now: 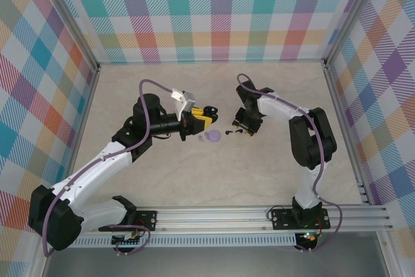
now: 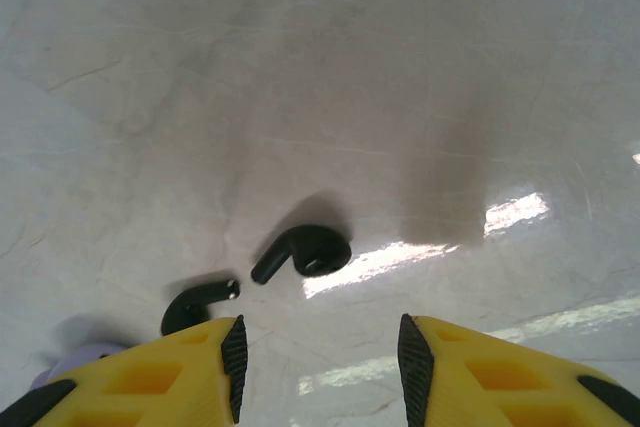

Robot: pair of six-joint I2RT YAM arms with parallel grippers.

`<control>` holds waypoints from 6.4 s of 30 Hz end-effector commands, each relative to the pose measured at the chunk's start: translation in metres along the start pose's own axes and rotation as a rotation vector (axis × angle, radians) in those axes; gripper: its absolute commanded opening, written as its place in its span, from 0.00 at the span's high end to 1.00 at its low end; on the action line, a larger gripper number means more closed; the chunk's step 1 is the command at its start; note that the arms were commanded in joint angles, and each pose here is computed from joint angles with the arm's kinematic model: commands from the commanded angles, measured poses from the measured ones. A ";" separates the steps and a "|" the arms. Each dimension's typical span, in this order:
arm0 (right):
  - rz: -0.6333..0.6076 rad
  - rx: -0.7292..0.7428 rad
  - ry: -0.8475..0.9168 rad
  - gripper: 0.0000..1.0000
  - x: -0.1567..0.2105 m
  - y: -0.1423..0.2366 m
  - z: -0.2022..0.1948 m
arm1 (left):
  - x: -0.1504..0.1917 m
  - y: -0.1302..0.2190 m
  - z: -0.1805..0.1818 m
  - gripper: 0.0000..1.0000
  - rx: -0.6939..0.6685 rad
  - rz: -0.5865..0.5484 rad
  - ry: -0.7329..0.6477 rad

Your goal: Insert the wireless bluetooth earbuds into the charging case

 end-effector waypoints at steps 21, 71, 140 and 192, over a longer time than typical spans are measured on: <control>-0.034 0.139 0.041 0.63 -0.018 -0.021 0.008 | -0.002 0.006 -0.010 0.96 0.011 -0.024 -0.043; 0.034 0.095 0.492 0.57 -0.004 -0.018 0.021 | 0.000 0.012 -0.013 0.96 -0.009 -0.025 -0.045; -0.029 0.048 0.398 0.71 -0.002 -0.027 0.002 | 0.017 0.001 0.006 0.95 -0.091 0.031 0.029; -0.027 0.018 0.396 0.77 -0.011 -0.014 0.002 | 0.032 -0.007 0.028 0.94 -0.198 0.078 0.111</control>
Point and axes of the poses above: each hand's point on the last joint's axis, 136 mm out from that joint toward the fingers, its own y axis back along the fingers, its own z axis along the line the jaws close on, x = y × z, the point moved 6 cm from there along y, back along the fingers, and after that the axes turned 1 degree about y, right-handed, at the moved point
